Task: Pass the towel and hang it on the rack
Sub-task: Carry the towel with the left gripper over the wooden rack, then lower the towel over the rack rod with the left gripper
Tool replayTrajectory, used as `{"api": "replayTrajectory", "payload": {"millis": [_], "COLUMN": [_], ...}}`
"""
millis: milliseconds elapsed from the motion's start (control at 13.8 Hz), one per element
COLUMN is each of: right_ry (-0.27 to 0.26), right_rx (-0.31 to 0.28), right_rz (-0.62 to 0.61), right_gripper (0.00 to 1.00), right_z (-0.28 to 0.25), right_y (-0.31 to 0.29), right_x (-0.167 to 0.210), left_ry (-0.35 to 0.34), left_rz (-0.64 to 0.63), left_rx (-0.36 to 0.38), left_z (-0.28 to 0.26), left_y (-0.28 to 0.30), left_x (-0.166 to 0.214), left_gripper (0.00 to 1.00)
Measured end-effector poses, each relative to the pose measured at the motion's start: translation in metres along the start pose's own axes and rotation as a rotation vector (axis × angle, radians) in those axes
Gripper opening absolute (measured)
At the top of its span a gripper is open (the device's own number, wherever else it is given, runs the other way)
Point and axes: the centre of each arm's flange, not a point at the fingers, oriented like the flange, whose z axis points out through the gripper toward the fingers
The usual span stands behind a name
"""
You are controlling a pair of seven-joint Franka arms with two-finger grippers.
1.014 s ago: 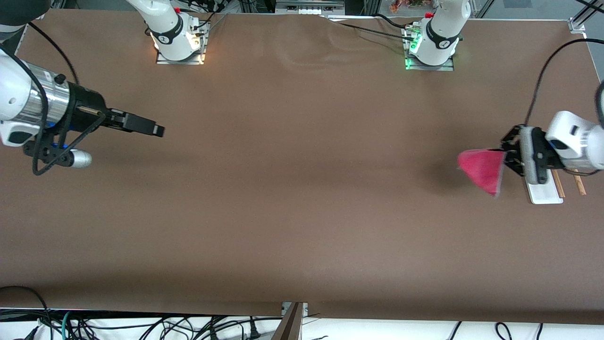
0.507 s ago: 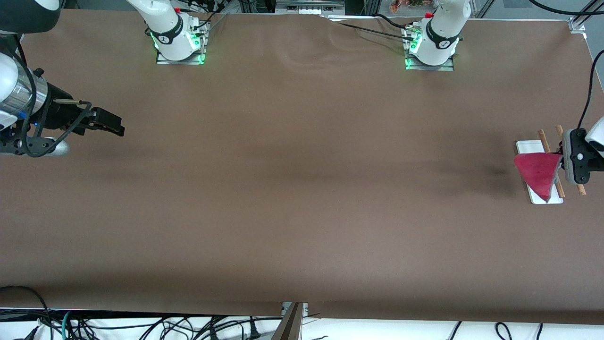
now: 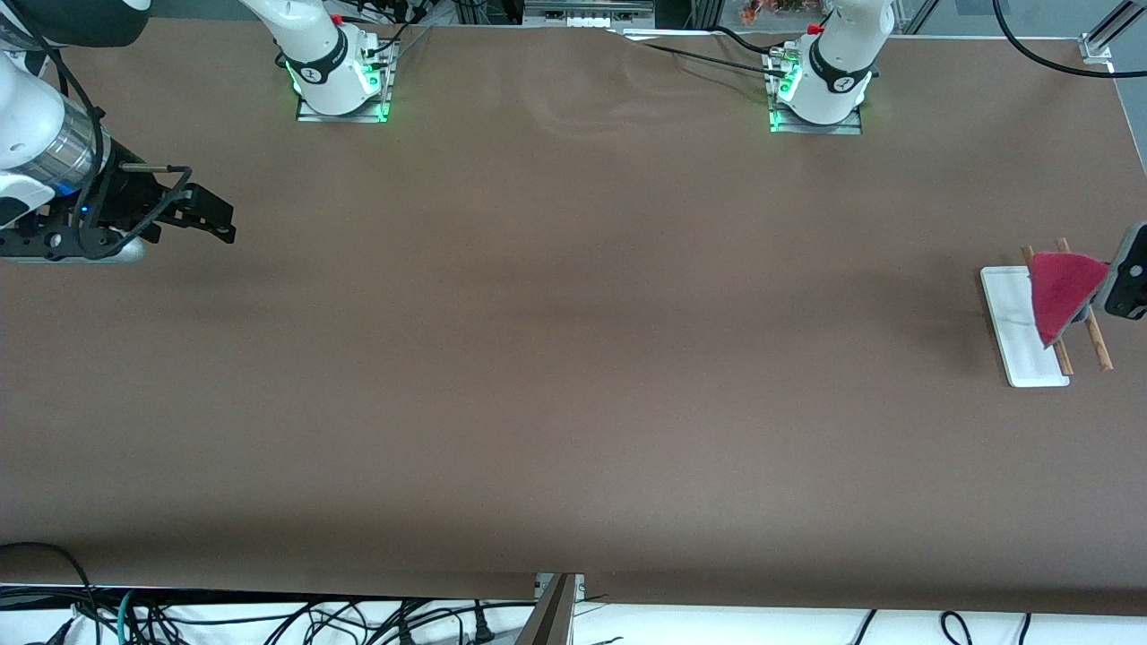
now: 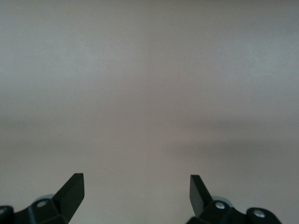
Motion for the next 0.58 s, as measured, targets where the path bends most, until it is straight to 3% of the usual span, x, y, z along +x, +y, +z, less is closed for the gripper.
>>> {"api": "replayTrajectory", "payload": {"millis": [580], "right_ry": [0.012], "right_rx": [-0.002], "right_rz": [0.024], "right_gripper": [1.0], "right_z": [-0.005], "right_y": [0.018], "right_x": [0.002], "left_ry": [-0.046], "left_rz": [0.046], "left_rx": [0.002], "left_z": [-0.028], "left_y": [0.024], "left_x": [-0.017], "left_gripper": [0.02]}}
